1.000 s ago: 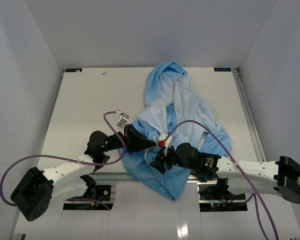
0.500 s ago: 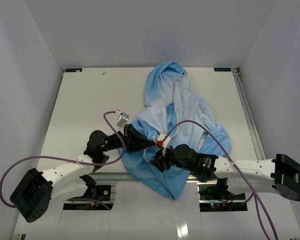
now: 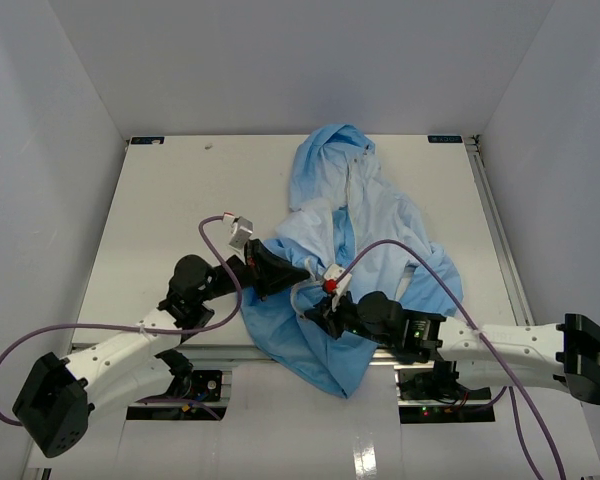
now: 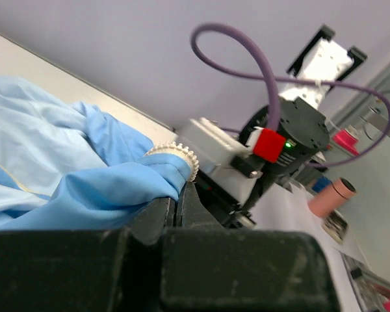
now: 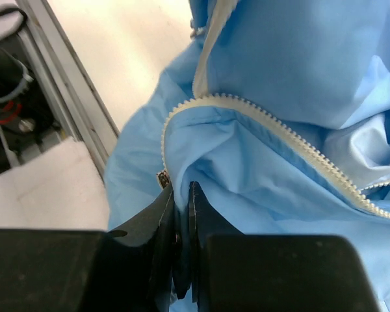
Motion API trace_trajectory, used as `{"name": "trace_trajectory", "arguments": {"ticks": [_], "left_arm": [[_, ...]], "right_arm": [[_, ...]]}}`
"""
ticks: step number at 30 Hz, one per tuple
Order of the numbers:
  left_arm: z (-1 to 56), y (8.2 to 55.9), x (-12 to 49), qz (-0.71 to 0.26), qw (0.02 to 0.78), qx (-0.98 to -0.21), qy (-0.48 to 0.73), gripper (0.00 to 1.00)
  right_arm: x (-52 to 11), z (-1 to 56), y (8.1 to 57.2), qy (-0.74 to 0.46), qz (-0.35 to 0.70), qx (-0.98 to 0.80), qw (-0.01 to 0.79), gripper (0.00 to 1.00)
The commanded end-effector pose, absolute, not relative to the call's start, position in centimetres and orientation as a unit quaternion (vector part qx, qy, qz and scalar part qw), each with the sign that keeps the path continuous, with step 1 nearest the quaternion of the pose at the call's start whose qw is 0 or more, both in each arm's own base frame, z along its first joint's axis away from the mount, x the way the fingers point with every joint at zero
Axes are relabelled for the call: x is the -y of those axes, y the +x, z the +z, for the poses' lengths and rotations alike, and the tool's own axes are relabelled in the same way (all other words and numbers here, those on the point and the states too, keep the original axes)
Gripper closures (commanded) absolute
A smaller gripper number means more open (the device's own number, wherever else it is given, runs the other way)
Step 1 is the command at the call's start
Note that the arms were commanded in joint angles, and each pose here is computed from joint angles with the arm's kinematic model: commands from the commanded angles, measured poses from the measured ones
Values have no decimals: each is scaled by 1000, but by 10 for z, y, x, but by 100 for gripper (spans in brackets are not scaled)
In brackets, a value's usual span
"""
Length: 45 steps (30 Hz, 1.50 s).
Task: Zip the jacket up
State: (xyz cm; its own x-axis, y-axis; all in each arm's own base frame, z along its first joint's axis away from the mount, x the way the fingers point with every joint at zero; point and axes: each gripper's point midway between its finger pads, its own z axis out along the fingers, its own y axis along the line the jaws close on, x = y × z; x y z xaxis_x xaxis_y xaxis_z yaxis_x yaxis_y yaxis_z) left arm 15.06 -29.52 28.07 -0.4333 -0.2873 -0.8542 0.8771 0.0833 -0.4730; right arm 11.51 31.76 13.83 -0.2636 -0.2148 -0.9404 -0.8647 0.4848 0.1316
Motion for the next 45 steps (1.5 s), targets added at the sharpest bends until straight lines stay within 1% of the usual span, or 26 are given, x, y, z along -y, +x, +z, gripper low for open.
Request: {"name": "trace_trajectory", "arguments": {"ticks": [1, 5, 8, 14, 19, 28, 37, 45], "left_arm": [[309, 175, 281, -581, 538, -572, 213, 100], [324, 180, 268, -563, 569, -568, 190, 100], [334, 180, 267, -561, 578, -562, 189, 100], [332, 155, 279, -618, 531, -532, 231, 100], [323, 137, 286, -645, 509, -497, 279, 100], [308, 126, 291, -655, 488, -484, 314, 100], [308, 121, 289, -655, 488, -476, 325, 100], [299, 116, 293, -659, 468, -478, 344, 100]], "right_arm": [[-311, 198, 123, -291, 408, -662, 558, 92], [-297, 225, 124, -257, 438, -622, 596, 92], [-288, 251, 122, -238, 464, -581, 625, 92], [-264, 276, 121, -198, 487, -511, 680, 92], [-255, 285, 113, -200, 498, -472, 700, 92], [-252, 297, 107, -206, 507, -449, 706, 92], [-265, 299, 101, -229, 519, -445, 693, 92], [-266, 300, 95, -234, 533, -437, 686, 92]]}}
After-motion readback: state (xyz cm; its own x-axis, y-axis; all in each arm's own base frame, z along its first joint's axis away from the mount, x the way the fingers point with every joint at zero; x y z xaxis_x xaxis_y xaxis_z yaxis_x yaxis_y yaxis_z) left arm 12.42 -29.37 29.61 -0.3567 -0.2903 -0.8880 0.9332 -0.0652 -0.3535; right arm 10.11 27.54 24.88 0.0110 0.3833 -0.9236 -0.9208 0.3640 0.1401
